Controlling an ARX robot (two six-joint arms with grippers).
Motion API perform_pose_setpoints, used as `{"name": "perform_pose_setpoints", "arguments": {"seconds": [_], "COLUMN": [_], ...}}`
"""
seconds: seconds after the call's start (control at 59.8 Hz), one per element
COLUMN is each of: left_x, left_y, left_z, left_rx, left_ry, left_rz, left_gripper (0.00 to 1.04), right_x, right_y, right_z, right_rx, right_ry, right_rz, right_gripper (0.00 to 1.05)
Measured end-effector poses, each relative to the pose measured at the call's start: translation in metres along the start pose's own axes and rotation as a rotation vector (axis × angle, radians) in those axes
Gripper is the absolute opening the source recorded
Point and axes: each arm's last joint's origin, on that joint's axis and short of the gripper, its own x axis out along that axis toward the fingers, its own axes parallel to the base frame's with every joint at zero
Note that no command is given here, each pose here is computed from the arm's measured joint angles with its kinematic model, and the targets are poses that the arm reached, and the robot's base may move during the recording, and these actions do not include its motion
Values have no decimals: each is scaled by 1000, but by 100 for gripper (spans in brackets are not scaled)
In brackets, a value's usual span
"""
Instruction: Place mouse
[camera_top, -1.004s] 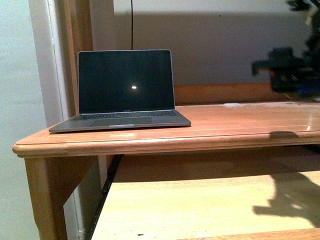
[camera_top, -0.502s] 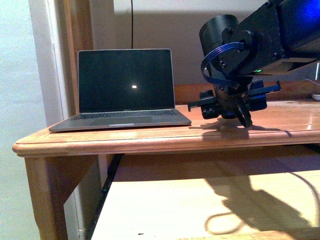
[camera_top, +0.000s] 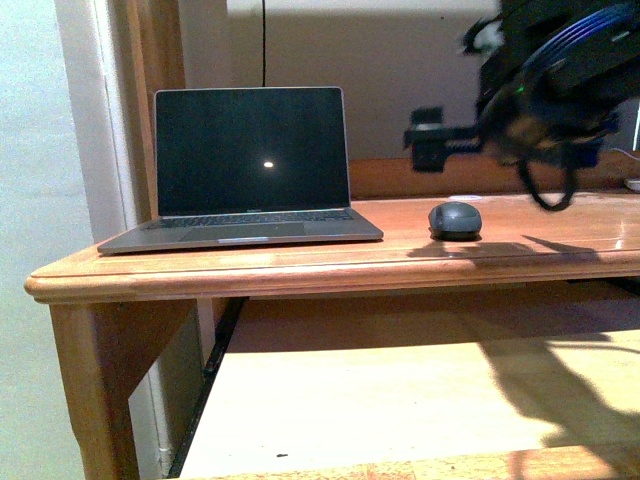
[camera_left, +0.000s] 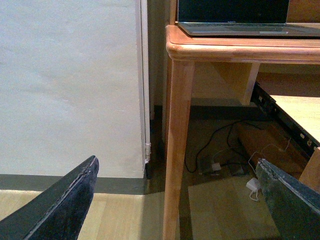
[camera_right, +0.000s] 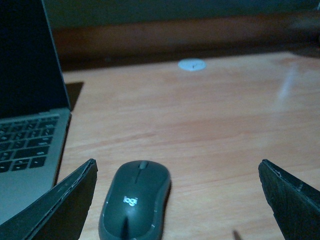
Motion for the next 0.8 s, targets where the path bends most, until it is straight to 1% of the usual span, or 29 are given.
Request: {"name": "perform_pose_setpoints", "arguments": {"seconds": [0.067,0.1,0.151,0.184,0.201,0.234,0.318,0.351,0.368,0.385,0.469,0.586,0.686,0.803], "left_x": [0,0,0,0,0,0,0,0,0,0,0,0,0,0], "left_y": [0,0,0,0,0,0,0,0,0,0,0,0,0,0], "left_z": [0,0,0,0,0,0,0,0,0,0,0,0,0,0], "left_rx": [0,0,0,0,0,0,0,0,0,0,0,0,0,0], "left_ry": [0,0,0,0,0,0,0,0,0,0,0,0,0,0], "left_rz": [0,0,0,0,0,0,0,0,0,0,0,0,0,0], "left_gripper": [97,97,97,97,97,97,97,97,97,97,97,97,97,97], "right_x": [-29,-49,-68,-85,-89,-105,-132,-146,-153,-163,-184,-198,-202,-196], "right_y": [-26,-44,-62,-78,-82,-98,-120,-129,-132,-136,-142,-146,-143,-132], "right_z": [6,3,-5,-18,-22,-40,-74,-94,-99,-116,-146,-177,-189,-190], "right_rx": [10,10,2,-12,-16,-30,-53,-72,-85,-99,-154,-193,-214,-231], "right_ry": [-30,-34,-22,-7,1,36,112,151,160,203,266,341,367,343], "right_rz": [41,57,69,76,77,80,81,77,76,76,80,80,77,89], "right_gripper": [97,97,97,97,97,97,97,97,97,97,97,97,97,97]}}
